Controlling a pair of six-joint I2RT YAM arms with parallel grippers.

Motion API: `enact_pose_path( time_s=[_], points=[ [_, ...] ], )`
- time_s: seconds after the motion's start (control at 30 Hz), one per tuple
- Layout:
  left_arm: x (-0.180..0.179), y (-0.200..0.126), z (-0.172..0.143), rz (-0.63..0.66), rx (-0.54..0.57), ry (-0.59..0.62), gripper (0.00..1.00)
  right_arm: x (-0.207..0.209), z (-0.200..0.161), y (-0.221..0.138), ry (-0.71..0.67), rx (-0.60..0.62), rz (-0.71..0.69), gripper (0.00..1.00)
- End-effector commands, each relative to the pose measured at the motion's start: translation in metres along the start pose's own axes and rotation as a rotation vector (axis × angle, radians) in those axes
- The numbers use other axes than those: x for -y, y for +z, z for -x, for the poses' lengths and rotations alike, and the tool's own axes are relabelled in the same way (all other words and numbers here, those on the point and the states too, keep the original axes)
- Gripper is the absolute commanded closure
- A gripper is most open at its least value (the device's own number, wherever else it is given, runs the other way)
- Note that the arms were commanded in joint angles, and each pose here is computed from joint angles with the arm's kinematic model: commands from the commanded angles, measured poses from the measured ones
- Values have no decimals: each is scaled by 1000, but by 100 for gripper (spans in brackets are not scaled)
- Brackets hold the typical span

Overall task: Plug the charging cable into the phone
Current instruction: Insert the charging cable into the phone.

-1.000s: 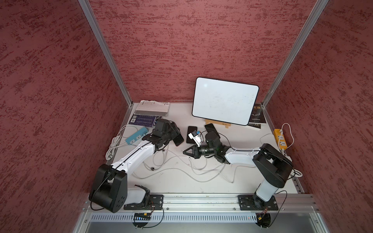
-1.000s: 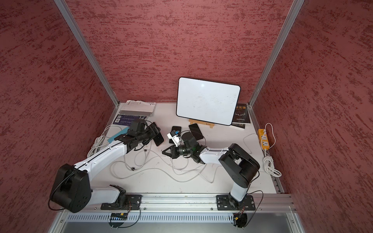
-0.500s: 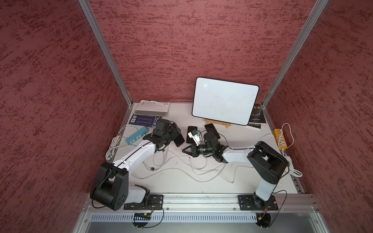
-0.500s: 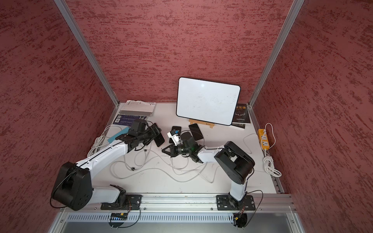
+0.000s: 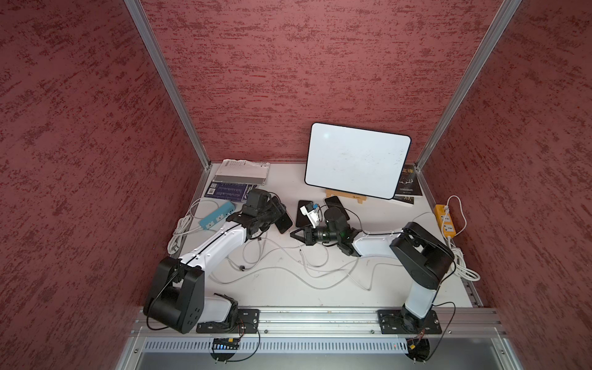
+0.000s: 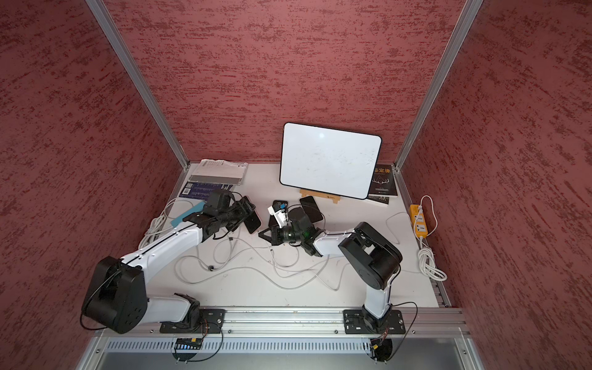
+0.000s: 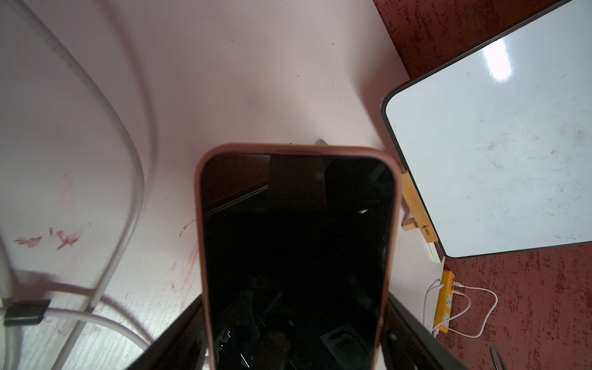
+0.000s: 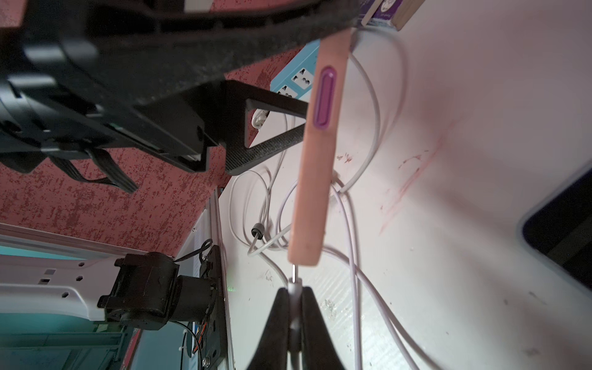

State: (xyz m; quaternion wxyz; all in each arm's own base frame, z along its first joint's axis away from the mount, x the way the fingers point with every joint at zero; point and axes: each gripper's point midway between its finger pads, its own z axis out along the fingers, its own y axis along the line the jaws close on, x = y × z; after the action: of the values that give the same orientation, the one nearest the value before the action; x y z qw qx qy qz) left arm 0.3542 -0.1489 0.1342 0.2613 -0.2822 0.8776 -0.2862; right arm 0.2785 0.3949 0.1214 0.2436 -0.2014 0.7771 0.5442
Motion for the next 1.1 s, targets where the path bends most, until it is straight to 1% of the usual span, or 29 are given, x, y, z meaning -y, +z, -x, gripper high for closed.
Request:
enact_pose_path(
  time_s=[0.0, 0.43, 0.67, 0.87, 1.07],
  points=[
    [21, -5, 10, -61, 18, -2, 100, -3, 18, 3, -28, 42, 22, 100],
    [17, 2, 10, -42, 2, -12, 100, -3, 23, 5, -41, 44, 23, 100],
    [18, 3, 8, -48, -9, -9, 100, 4, 26, 3, -34, 56, 2, 100],
    [22, 1, 7, -63, -17, -1, 100, 7, 32, 1, -26, 70, -6, 100],
    [19, 6, 5, -45, -32, -8, 100, 8, 41, 4, -27, 88, -13, 100]
  ],
)
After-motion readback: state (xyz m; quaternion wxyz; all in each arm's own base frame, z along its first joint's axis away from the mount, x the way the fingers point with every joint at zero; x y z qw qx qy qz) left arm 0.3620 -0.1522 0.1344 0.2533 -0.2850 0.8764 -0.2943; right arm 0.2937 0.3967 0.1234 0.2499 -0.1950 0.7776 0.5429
